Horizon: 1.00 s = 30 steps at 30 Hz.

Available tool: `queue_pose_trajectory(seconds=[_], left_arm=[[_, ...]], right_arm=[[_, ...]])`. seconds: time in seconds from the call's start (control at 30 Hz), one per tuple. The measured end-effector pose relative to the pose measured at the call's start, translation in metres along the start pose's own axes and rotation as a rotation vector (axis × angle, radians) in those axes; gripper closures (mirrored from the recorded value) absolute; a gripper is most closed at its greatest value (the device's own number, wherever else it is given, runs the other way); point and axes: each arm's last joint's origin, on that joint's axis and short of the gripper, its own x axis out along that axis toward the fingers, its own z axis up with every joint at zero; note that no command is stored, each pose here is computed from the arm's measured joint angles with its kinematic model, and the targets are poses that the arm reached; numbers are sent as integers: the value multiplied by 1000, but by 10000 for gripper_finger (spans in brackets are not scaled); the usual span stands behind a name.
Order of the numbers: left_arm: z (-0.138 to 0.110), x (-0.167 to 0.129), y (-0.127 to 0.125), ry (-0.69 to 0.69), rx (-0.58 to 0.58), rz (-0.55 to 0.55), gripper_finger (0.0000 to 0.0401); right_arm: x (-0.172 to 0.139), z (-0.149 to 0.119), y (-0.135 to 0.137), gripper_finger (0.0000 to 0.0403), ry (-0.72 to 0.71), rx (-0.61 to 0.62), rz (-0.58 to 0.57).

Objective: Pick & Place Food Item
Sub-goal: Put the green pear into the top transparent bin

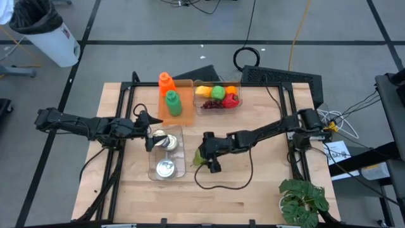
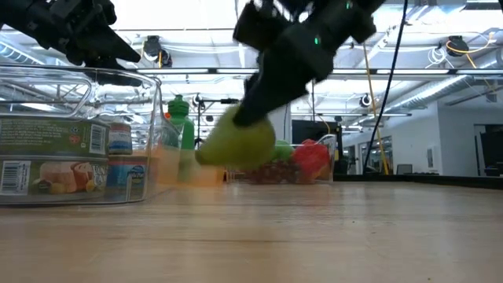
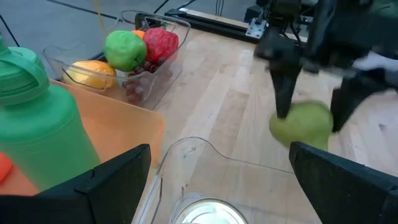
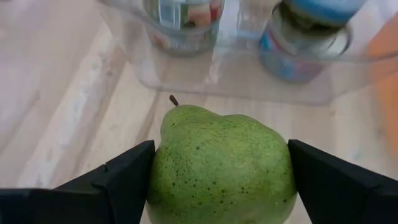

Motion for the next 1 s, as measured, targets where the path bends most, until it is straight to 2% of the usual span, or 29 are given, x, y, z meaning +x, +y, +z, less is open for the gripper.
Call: queue_pose_trajectory(seconds=[0.33,0.53,0.77,1.0], left_arm=[[0,0,0,-1,11,0,4],[0,0,0,-3,25,2,4],[0,0,0,-5,41,8,4],[0,1,0,-2,42,9,4]], right_arm=[[-70,29,-48,81,-158,50,-240],[-93,27,-100,81,-192,89,-420],[-90,-2,-170,80,-144,224,-573],[-61,-32,-204,80,-80,287,-593]])
